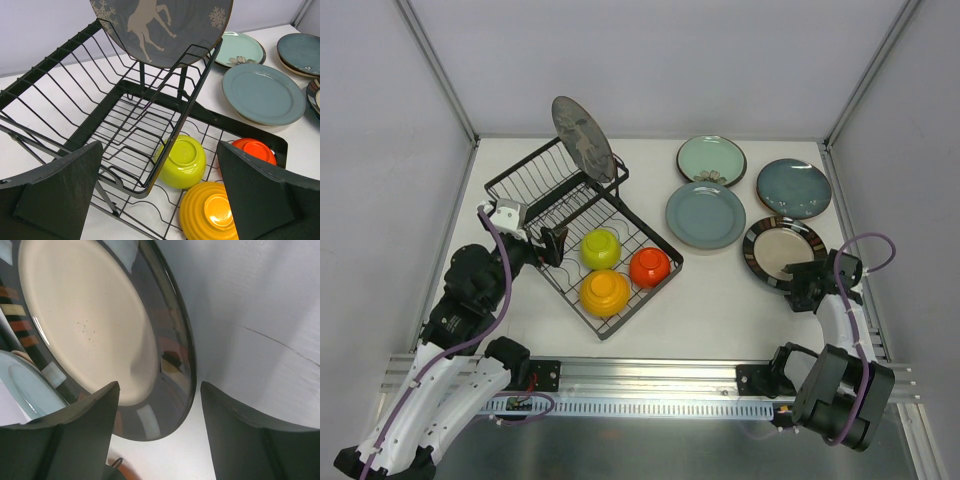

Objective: Load the plates into the dish rack
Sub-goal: Grab a plate with the right arm

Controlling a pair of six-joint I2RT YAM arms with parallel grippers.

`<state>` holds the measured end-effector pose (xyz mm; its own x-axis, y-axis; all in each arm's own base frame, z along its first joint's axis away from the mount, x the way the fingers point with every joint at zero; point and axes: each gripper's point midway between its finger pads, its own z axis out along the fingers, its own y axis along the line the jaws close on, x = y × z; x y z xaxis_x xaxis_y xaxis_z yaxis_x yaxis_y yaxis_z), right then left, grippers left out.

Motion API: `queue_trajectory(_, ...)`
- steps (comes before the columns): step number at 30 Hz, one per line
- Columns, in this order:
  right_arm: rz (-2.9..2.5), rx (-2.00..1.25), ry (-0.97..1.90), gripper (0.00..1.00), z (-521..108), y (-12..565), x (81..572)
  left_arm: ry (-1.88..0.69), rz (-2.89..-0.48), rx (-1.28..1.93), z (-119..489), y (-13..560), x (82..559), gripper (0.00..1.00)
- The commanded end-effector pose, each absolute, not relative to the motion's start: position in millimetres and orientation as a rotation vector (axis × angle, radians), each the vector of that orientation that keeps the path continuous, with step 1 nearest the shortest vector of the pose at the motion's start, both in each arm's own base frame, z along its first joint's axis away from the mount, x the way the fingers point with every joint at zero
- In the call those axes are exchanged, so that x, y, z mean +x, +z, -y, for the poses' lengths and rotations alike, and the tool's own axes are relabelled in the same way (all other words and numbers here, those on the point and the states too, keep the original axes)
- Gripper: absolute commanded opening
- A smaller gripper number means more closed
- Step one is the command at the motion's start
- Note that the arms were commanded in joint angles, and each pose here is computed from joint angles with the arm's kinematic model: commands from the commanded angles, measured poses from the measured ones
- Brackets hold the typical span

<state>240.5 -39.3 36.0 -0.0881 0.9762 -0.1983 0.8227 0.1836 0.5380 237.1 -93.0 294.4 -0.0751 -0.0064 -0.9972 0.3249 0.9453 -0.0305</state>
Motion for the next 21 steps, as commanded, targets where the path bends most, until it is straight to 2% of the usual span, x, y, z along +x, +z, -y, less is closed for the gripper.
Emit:
queue_trajectory(1, -1.926, 1.694, 0.403, 0.68, 42.1, 34.2, 243.5, -0.253, -1.702, 0.253, 90.7, 272.2, 240.2, 0.99)
queue_trajectory(21, -2.002, 1.682, 0.406, 0.3, 29.8, 29.0, 223.2, -0.256, -1.722, 0.265, 93.7, 266.4, 243.0, 0.99)
